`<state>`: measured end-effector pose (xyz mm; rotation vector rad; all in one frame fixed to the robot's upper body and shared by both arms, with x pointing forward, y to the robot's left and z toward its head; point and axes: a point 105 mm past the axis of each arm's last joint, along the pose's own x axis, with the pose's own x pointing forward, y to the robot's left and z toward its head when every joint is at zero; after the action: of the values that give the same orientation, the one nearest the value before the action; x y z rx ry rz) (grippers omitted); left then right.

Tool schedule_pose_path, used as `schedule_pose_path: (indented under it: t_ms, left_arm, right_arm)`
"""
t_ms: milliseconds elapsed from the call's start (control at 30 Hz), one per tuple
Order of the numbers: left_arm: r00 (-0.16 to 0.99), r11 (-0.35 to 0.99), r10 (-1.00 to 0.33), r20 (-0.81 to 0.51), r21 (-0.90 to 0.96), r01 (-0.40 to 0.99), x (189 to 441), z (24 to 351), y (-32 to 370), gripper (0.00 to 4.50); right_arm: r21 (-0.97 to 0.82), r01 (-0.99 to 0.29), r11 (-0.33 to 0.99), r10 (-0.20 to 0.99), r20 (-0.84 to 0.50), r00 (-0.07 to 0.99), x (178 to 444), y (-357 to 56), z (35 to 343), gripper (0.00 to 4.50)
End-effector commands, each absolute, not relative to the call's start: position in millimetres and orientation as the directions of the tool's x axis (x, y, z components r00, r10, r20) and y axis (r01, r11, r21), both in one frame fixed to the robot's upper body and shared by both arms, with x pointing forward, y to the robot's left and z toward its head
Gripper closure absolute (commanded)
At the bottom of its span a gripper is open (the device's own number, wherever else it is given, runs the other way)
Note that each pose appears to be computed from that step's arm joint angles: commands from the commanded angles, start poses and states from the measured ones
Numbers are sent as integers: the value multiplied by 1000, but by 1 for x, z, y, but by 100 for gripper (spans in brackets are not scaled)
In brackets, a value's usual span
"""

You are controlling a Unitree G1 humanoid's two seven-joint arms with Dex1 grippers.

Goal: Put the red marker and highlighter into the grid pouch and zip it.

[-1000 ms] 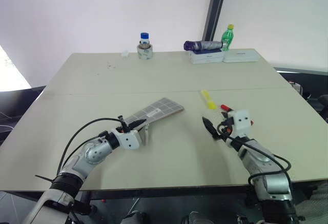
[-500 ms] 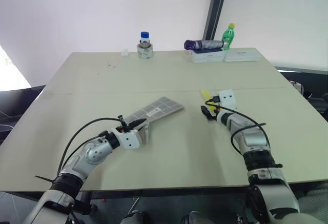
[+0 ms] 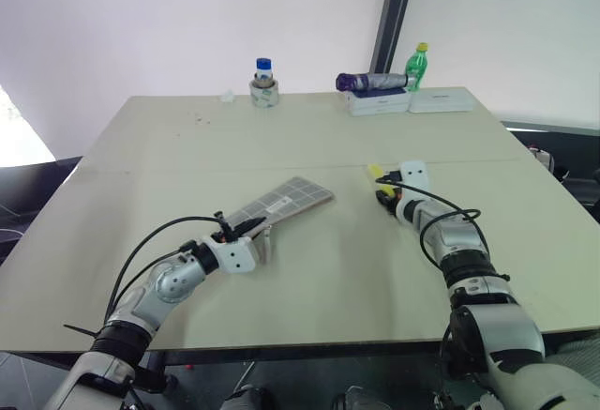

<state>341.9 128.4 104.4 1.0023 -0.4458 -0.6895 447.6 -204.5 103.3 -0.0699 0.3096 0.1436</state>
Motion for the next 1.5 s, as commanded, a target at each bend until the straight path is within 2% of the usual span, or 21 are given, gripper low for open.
schedule_pose_path:
  t_ms: [33,133,167,267,367,500,600,867,1100,1233,1333,1500]
  left_arm:
    - [705,342,-709,4,876,339,338,98,129,450]
    - [707,345,-708,6,875,338,338,99,129,450]
    - [708,349,-706,9,874,337,339,99,130,450]
    - [716,384,-697,29,859,339,340,102,131,450]
    - [736,485,-670,96,807,337,344,114,137,450]
    - [716,509,-689,109,776,372,344,121,135,450]
    - [705,510,-701,108,767,390,346,123,133,450]
    - [683,497,-722,111,770,400,348,126,124,450]
    - [641,401,-765,54,820,409,337,118,119,450]
    - [607,325,-795,16,855,403,332,116,114,450]
    - [593,295,-805,9,873,388,331,119,110,450]
    - [540,259,-841,18,891,373,327,131,100,450]
  right_arm:
    - [-44,-165,985,146,-276,950,451,-203,114,359]
    - [-19,-277,961,265,-238,935,444,-192,122,359]
    - [-50,-370,928,353,-204,913,437,-184,128,359]
    - [-95,-578,810,561,-162,812,405,-164,136,359]
    - [-39,-730,682,719,-148,680,367,-148,143,359]
    - [0,-808,589,801,-133,584,337,-143,148,359]
    - [-4,-818,576,805,-170,568,330,-143,142,359]
    - [-81,-795,601,768,-219,602,340,-133,131,359]
    - [-115,-807,579,782,-202,590,349,-119,139,359]
    - [-219,-846,485,800,-279,531,347,-104,132,359]
    - [-263,-871,415,833,-274,480,347,-85,141,359]
    - [-505,-845,175,839,-374,396,344,-66,140,359]
